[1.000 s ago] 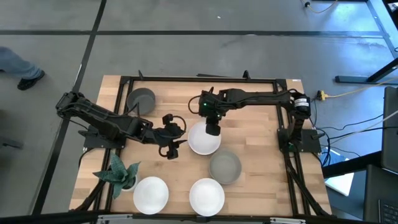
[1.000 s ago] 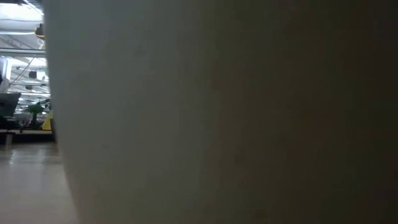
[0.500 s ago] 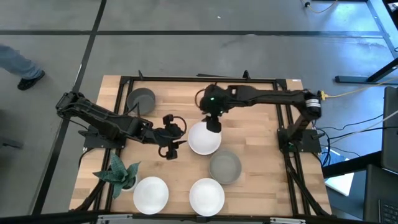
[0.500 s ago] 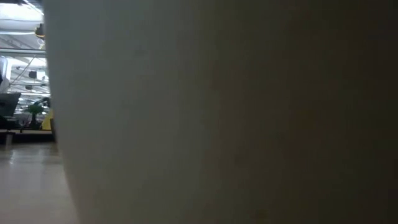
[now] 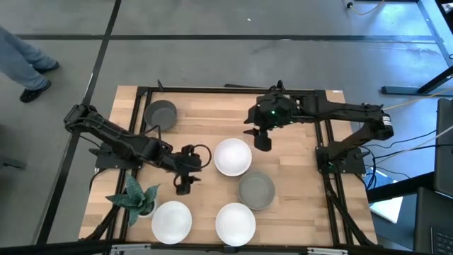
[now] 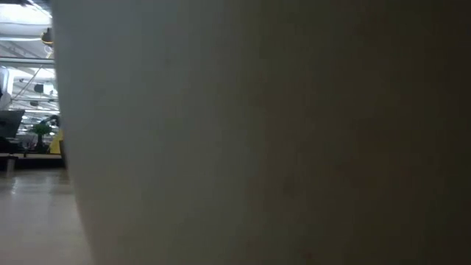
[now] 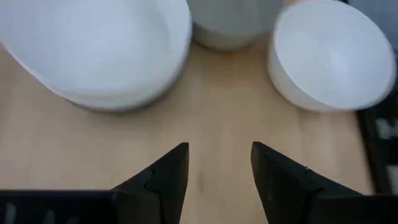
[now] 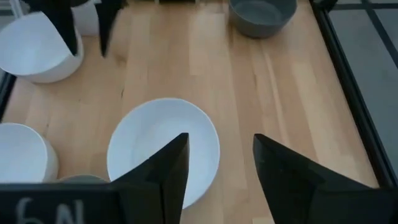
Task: Nest bowls inside each other
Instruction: Stack the white bowl on top of the white bowl
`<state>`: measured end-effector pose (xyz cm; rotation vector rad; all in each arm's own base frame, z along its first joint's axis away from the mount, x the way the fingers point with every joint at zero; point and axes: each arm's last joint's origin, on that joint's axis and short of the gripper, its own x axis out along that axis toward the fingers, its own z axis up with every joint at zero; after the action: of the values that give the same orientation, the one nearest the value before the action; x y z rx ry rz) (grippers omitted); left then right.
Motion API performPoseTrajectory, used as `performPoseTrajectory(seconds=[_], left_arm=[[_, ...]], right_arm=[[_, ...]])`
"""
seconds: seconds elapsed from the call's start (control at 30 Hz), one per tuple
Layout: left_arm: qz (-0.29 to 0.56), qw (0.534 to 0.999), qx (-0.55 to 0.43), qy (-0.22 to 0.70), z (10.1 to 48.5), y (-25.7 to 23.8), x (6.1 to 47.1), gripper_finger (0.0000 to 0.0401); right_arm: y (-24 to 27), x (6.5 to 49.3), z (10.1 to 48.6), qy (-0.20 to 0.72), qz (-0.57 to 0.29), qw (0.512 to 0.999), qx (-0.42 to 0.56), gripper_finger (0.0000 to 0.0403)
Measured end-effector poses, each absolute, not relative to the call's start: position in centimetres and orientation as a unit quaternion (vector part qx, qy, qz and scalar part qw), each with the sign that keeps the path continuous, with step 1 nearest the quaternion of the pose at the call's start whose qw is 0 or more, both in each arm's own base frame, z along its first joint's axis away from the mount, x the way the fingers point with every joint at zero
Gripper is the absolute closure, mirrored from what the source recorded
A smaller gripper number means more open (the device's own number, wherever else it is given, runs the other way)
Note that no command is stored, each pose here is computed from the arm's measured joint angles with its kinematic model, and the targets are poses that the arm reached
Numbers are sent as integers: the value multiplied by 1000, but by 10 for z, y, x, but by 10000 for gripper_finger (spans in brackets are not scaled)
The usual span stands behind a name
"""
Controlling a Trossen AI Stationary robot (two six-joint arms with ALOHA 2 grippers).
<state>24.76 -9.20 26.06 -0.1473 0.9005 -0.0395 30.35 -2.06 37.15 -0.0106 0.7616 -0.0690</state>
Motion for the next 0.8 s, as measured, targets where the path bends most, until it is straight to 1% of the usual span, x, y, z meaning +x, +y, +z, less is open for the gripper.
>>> performPoseTrajectory(seconds=[0.13, 0.2, 0.33, 0.53, 0.63, 0.8], left_arm=[[-50, 872, -127, 471, 258, -100, 241, 234], [-65, 863, -139, 482, 257, -107, 239, 234], [-76, 848, -127, 508, 251, -121, 232, 234], [-55, 808, -93, 580, 229, -135, 223, 234], [-59, 801, -81, 591, 220, -142, 226, 234], [-80, 782, -89, 612, 207, -151, 232, 234]], right_arm=[[-18, 301, 371, 381, -38, 924, -4, 224], [-18, 301, 370, 384, -38, 922, -3, 224], [-18, 301, 370, 381, -36, 924, -8, 224], [-18, 302, 371, 379, -36, 925, -11, 224], [-18, 302, 371, 379, -36, 925, -11, 224], [-18, 302, 371, 379, -36, 925, -11, 224]])
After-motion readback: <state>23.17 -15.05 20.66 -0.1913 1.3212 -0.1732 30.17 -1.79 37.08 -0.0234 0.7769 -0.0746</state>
